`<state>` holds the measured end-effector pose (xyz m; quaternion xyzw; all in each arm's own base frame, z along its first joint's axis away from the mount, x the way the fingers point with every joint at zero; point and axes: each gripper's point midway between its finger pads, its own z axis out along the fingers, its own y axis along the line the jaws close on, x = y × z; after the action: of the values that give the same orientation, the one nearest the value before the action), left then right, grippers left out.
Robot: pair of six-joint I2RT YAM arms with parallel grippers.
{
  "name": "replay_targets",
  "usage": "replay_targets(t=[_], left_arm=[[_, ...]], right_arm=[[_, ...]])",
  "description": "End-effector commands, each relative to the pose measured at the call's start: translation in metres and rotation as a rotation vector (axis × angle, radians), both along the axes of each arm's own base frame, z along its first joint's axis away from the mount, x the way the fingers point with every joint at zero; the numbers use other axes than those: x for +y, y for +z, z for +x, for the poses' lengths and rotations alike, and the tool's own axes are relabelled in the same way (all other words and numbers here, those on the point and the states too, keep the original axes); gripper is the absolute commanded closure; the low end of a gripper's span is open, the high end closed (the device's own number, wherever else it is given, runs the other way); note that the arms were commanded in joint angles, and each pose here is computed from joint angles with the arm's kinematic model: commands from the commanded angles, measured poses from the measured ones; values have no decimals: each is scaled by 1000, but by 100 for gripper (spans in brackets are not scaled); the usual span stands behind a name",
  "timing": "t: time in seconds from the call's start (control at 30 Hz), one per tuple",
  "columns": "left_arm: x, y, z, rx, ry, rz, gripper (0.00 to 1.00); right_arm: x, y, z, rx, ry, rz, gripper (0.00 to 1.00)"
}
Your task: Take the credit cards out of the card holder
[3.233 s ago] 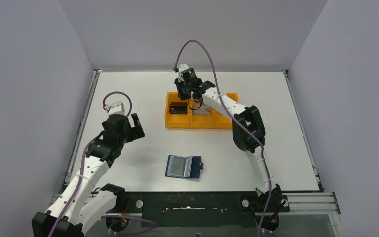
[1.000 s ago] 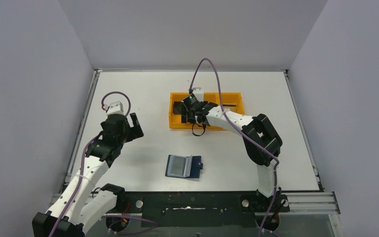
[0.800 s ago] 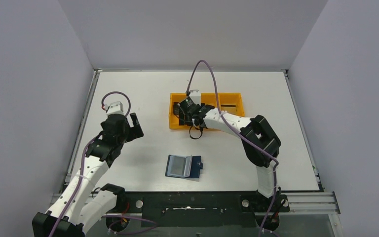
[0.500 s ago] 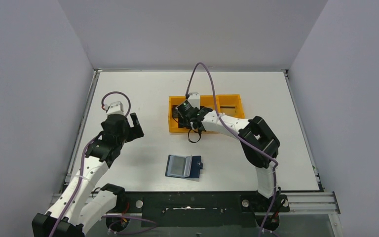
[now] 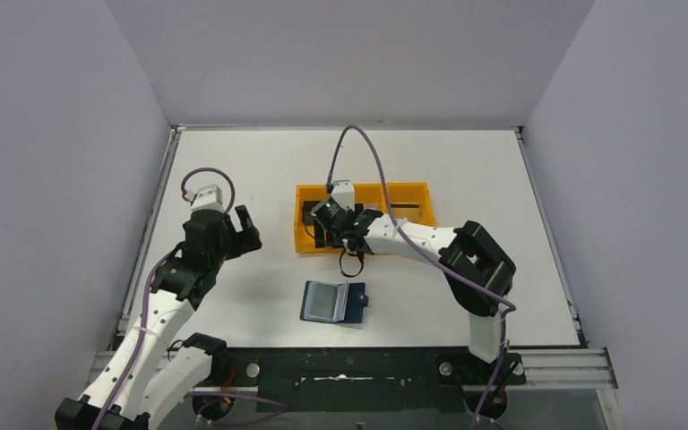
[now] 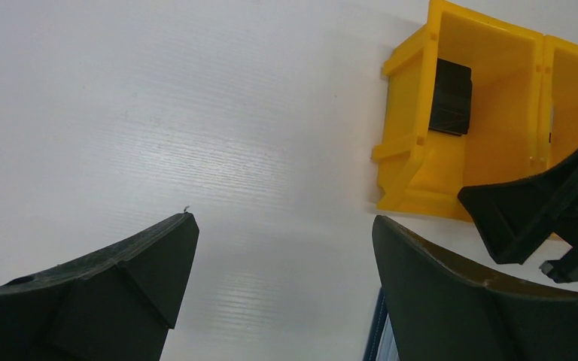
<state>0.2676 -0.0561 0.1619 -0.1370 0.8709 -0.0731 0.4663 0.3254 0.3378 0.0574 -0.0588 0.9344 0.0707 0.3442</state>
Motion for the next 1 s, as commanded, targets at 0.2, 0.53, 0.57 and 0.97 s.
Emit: replay_targets(t=[0.2, 0.53, 0.57, 0.97], left_arm=[[-8, 16, -4, -50, -26, -20, 12], [-19, 9, -2, -25, -56, -12, 12], [-20, 9, -1, -26, -59, -15, 12], [-22, 3, -3, -16, -56, -8, 12]], right_arm=[[7, 97, -49, -190, 171, 269, 36], [37, 57, -125, -98, 207, 321, 54], [34, 51, -127, -93, 160, 308, 54], [39, -11, -158, 11, 35, 198, 48]])
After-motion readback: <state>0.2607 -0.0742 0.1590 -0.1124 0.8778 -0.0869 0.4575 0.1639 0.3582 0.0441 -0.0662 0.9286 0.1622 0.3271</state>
